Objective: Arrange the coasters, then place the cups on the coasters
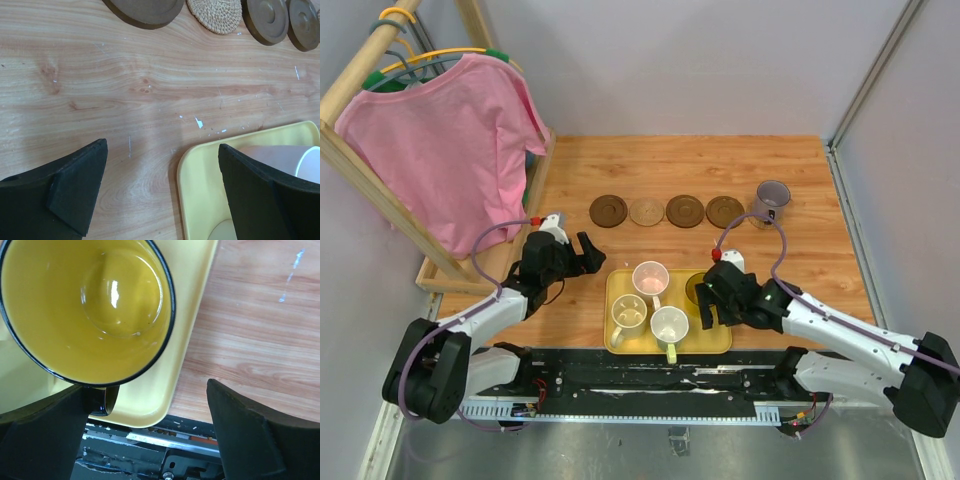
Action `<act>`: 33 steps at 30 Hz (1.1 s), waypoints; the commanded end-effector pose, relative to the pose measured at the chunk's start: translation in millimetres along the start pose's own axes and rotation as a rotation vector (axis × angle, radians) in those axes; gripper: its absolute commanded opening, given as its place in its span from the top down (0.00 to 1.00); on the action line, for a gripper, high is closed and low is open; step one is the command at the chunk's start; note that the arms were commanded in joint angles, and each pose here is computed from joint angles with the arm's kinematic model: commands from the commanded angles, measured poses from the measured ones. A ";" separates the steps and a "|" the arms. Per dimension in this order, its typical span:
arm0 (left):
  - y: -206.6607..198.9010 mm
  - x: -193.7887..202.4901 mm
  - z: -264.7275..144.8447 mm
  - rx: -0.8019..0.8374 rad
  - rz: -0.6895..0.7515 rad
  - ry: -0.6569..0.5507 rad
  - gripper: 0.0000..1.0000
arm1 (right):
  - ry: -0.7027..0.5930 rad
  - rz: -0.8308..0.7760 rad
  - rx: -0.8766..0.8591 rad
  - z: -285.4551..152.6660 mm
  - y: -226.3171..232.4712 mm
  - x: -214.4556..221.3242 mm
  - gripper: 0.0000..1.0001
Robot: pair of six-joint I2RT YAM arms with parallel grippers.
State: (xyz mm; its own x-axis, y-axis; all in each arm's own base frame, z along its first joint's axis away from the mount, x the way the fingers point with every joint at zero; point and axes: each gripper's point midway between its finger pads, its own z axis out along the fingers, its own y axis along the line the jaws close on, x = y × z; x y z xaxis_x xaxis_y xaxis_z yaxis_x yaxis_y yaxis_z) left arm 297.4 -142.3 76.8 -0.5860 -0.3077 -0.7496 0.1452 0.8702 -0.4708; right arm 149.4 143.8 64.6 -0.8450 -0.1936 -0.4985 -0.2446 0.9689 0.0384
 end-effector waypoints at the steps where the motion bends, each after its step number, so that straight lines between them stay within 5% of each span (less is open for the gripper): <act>1: -4.1 -0.4 2.5 0.021 0.004 -0.011 0.04 | -0.019 0.050 0.099 -1.4 -20.5 4.2 0.07; 33: 4.3 10.8 3.8 0.001 0.009 0.012 0.04 | 0.022 0.024 -0.022 25.2 19.1 -3.4 0.62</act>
State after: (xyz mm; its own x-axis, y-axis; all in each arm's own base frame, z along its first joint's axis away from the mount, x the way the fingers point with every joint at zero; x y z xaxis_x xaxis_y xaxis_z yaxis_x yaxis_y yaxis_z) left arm 294.2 -141.3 64.8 -0.6047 -0.3014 -0.7373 0.1338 0.8741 -0.4670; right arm 157.1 165.6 44.8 -0.8639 -0.1872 -0.4677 -0.2460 0.9669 0.0675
